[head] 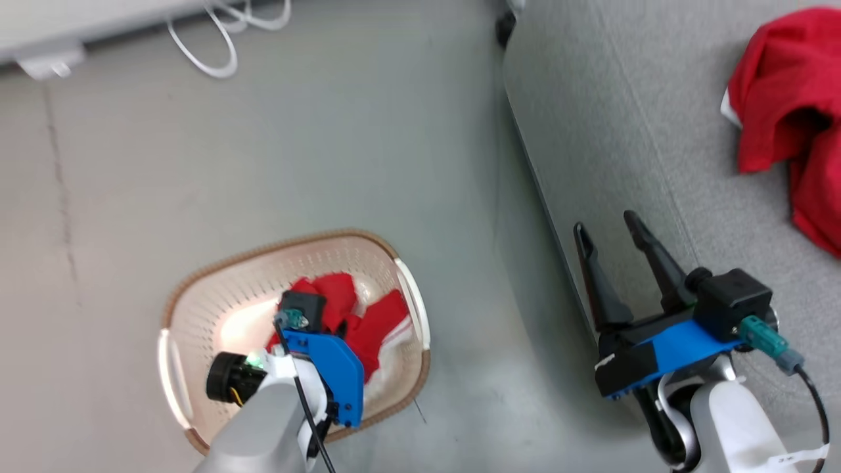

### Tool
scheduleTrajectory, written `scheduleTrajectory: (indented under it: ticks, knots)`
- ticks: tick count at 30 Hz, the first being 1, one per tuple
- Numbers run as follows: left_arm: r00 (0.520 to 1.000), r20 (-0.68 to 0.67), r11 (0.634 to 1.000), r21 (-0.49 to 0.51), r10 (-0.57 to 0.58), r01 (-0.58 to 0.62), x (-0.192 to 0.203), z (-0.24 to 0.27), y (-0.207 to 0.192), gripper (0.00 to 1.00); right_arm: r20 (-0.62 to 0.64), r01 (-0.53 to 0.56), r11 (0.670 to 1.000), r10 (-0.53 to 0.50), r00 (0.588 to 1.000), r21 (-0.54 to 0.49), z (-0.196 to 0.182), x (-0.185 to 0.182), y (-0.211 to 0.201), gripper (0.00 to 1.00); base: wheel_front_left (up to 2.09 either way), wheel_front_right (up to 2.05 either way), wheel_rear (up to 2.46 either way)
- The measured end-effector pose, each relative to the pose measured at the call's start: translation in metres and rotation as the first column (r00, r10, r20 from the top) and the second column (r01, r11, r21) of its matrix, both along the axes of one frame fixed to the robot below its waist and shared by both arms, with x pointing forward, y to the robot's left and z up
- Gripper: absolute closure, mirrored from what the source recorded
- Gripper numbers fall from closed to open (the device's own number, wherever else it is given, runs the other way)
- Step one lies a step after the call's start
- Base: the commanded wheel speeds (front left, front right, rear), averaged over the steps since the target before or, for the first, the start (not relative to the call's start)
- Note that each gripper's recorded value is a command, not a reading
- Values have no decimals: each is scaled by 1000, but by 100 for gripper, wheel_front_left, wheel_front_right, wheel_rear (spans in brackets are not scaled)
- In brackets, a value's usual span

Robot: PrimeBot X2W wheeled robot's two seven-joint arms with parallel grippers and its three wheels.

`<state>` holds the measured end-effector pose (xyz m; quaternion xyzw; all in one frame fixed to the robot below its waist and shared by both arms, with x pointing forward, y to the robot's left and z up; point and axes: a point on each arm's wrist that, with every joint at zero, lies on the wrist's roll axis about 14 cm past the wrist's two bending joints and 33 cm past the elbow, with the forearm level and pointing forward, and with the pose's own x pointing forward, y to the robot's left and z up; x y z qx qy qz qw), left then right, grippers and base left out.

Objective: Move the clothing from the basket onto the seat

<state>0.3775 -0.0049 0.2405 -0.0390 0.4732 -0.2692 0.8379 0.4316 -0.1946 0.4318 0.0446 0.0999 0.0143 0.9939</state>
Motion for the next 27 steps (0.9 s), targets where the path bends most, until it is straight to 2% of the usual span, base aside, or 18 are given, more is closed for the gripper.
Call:
scheduleTrajectory:
  ticks: [7, 14, 19, 27]
  knots:
    - [986, 164, 999, -30, -20, 26, -1, 58, -2, 100, 51, -46, 999, 45, 998, 25, 31, -21, 19, 0, 0, 0, 0]
    - [948, 317, 994, -87, -36, 67, -5, 117, -12, 100, 87, -76, 996, 72, 994, 38, 52, -44, 31, 0, 0, 0, 0]
    - [896, 442, 988, -126, -26, 90, -5, 160, -17, 100, 116, -103, 994, 97, 989, 45, 64, -57, 41, 0, 0, 0, 0]
    - [771, 637, 972, -188, 11, 142, 14, 239, -27, 100, 149, -163, 986, 154, 977, 47, 77, -64, 60, 0, 0, 0, 0]
